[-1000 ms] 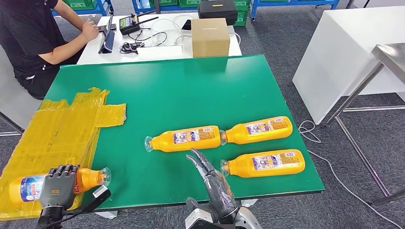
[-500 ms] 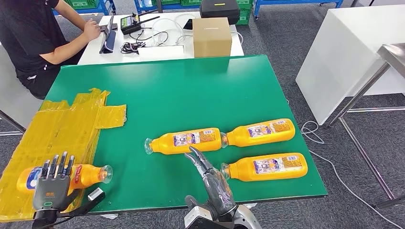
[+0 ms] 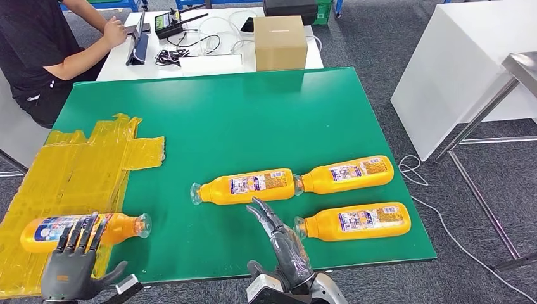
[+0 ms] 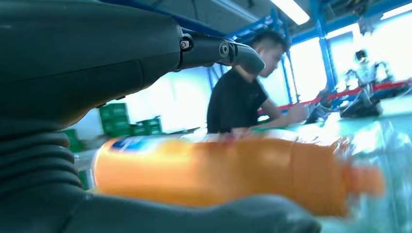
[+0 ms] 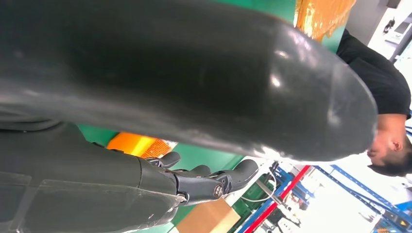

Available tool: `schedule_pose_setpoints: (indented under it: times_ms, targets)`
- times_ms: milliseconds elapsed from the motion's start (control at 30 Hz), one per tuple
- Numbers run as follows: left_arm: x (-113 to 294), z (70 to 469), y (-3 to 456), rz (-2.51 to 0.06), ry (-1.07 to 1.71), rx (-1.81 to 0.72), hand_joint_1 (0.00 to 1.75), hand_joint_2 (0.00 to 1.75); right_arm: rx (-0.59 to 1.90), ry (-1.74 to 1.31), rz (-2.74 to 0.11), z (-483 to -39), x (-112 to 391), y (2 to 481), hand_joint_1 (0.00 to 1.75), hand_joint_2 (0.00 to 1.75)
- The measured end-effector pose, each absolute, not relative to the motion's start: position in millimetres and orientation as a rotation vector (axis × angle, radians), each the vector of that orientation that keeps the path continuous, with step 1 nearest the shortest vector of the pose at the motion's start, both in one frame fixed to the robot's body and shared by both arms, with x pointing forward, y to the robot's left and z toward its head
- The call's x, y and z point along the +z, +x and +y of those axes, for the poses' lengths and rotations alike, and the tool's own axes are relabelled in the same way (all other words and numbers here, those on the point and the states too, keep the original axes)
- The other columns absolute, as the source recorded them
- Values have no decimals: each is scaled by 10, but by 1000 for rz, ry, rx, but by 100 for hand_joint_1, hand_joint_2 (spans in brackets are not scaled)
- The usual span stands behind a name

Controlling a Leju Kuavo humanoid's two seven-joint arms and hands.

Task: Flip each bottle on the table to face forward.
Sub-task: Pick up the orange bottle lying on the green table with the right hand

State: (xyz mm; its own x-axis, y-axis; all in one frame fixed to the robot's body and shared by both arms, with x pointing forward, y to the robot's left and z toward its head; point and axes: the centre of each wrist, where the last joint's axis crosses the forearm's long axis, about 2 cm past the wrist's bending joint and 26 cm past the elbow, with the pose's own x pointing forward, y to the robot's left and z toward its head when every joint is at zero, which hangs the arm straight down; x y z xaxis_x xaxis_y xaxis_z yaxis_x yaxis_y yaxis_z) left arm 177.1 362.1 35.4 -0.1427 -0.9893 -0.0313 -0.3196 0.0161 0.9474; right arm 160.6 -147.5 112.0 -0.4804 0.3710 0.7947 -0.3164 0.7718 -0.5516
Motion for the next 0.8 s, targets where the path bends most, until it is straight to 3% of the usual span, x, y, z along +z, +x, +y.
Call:
schedule_pose_setpoints:
  times_ms: [100,233,367,633,800]
  targets:
    - [370,3634,1726,-1631,1371,-989,0,0,803,-53,-1913,-1480,1114,1609,0,0]
    - [362,3541,1687,-1711,1283,-433,0,0,767,-126,-1922,-1498,1101,1586,0,0]
    - [569,3274,1661,-1827,1094,-38,0,0,725,-302,-1904,-1585,1094,1435,0,175]
    - [1013,2840,1548,-2002,448,350,0,0,741,-617,-1730,-1945,1185,853,0,175]
    - [1080,2787,1489,-2018,328,378,0,0,786,-628,-1713,-2062,1237,708,0,175]
